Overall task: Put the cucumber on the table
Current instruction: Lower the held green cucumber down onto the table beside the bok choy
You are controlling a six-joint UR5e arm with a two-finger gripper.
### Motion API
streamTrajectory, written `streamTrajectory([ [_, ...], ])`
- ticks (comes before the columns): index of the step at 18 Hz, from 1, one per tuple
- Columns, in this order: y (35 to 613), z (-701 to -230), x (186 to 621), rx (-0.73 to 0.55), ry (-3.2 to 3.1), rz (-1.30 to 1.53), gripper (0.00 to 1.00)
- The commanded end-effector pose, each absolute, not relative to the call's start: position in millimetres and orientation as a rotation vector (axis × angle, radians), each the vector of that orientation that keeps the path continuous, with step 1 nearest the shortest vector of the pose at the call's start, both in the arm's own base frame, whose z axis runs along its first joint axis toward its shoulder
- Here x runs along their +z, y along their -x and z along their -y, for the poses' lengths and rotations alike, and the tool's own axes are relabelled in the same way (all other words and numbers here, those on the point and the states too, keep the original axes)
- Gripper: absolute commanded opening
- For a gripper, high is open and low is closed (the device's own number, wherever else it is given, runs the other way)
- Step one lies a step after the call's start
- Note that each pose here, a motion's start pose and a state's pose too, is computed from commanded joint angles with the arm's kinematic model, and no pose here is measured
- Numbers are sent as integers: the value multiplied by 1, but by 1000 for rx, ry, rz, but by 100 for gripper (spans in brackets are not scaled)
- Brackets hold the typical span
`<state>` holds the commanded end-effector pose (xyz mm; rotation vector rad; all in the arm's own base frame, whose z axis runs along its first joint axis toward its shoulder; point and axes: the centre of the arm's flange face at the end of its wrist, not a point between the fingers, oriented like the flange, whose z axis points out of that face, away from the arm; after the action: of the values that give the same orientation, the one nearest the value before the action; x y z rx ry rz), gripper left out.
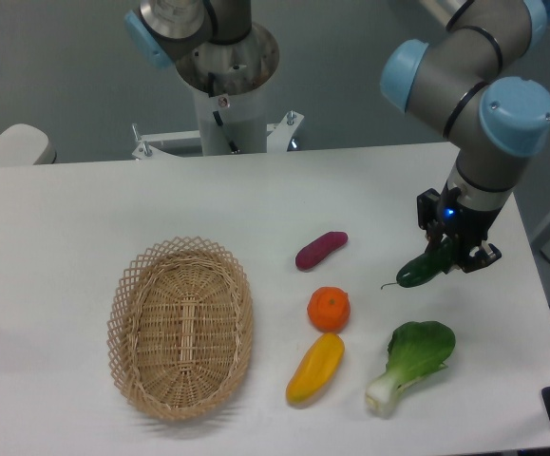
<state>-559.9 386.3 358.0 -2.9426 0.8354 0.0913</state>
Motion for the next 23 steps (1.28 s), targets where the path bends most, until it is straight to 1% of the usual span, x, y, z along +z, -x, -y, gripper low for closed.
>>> streamTrajectory([
  [4,569,-373,354,86,2938,-865,22],
  [8,571,-373,350,85,2933,-915,22],
  [10,577,-371,341,81,2935,-913,22],
  [14,584,-364,324,50,2919,-998,22],
  [15,586,-363,318,41,2919,-1005,22],
  [17,591,-363,303,65,2914,-1019,22],
  [21,586,-359,254,82,2916,-1015,22],
  [23,582,-357,231,70,2922,-1005,22],
])
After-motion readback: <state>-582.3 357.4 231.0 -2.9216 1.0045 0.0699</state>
